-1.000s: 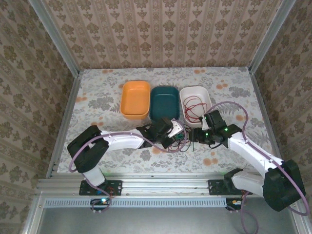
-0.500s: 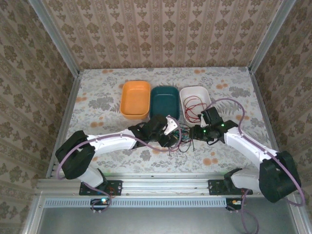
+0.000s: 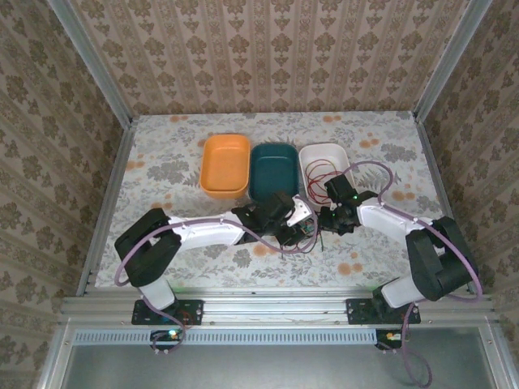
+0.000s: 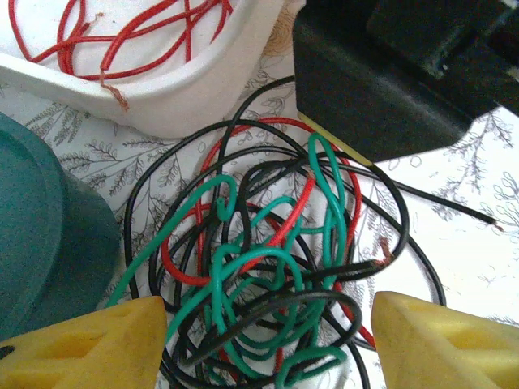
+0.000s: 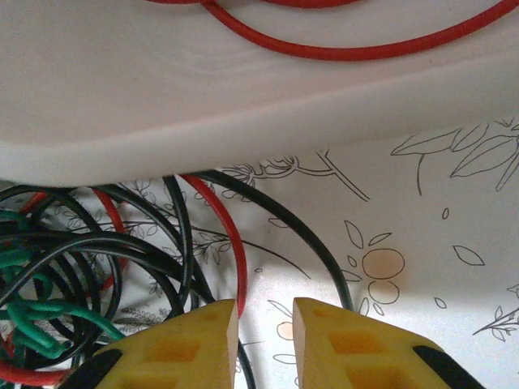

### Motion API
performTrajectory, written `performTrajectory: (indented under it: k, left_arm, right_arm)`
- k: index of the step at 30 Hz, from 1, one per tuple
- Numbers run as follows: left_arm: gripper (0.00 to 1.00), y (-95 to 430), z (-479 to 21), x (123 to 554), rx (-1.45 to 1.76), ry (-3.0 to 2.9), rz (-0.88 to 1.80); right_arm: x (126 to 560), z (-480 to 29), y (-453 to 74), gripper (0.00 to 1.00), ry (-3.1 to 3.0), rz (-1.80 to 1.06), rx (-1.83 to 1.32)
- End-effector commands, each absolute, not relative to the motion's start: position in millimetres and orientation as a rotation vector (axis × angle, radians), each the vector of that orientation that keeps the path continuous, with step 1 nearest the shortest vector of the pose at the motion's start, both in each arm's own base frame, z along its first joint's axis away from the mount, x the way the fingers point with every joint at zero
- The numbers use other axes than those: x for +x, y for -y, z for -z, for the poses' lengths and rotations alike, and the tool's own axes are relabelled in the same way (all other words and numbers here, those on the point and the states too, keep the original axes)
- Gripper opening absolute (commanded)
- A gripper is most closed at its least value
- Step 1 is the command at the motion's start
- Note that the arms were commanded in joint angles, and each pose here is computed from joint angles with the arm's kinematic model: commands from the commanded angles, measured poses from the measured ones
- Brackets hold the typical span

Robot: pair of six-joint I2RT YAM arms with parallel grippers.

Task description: Untangle the cables

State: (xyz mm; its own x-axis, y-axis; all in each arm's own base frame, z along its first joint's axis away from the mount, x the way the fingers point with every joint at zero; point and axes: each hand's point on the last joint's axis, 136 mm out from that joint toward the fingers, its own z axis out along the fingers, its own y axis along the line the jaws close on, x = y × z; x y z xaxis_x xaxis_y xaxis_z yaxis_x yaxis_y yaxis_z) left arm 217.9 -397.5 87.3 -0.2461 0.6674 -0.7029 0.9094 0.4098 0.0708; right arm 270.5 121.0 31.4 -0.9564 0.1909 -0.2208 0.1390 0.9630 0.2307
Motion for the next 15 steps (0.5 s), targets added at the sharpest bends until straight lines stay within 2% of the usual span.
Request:
performTrajectory:
  k: [1, 15]
  left_arm:
    - [0.68, 408, -94, 225, 1.341, -1.953, 0.451]
    - [0.63, 395, -55, 214, 1.41, -2.038, 0.429]
  right_arm:
    - [282, -33, -122, 0.27, -2.851, -0.296, 0.274]
    - [281, -17, -127, 0.29, -2.905, -0.209, 0.226]
